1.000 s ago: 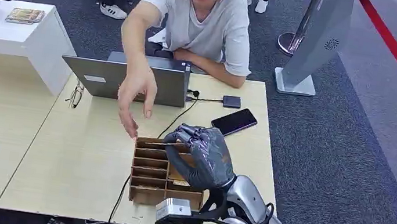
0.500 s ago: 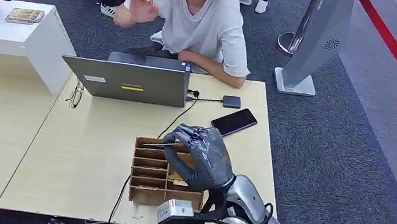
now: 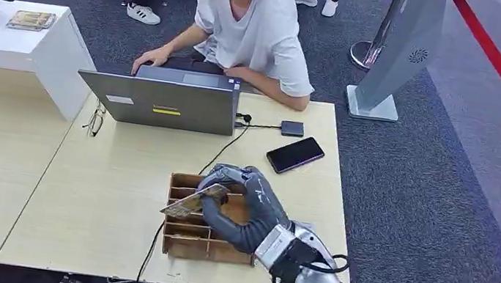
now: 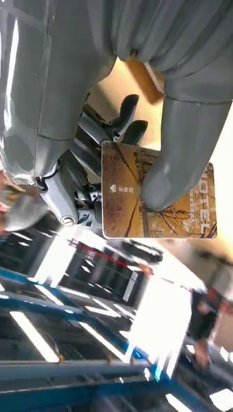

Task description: Pass the card to the sensor for recognition and then transmit it.

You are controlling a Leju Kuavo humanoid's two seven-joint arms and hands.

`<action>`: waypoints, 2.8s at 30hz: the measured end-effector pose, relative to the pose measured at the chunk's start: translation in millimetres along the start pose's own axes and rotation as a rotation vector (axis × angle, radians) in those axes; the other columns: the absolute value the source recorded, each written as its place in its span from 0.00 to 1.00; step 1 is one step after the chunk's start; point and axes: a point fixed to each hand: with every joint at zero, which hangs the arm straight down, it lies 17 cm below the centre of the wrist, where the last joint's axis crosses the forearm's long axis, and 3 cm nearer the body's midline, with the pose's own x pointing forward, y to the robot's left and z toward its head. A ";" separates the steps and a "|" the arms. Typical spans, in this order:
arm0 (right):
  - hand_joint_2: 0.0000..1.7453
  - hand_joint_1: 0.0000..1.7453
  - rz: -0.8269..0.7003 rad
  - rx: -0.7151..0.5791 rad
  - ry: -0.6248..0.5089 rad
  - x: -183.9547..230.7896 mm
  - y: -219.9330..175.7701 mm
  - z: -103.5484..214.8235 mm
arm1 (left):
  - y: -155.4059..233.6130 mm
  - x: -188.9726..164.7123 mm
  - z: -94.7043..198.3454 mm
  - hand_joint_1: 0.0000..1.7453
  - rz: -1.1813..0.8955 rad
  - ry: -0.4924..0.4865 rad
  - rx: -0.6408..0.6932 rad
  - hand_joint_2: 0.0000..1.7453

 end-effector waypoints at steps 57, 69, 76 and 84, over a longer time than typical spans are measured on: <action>1.00 1.00 -0.508 0.219 0.043 27.5 26.7 26.4 | 19.8 133.1 -5.9 0.00 0.135 -0.095 0.111 0.00; 1.00 1.00 -0.531 0.239 0.077 13.9 31.3 26.9 | 27.6 128.7 -8.5 0.00 0.180 -0.082 0.124 0.00; 1.00 1.00 -0.532 0.245 0.091 8.3 33.6 27.7 | 28.4 128.4 -8.8 0.00 0.193 -0.077 0.126 0.00; 1.00 1.00 -0.532 0.254 0.101 4.8 35.9 27.9 | 29.2 128.2 -9.0 0.00 0.201 -0.074 0.128 0.00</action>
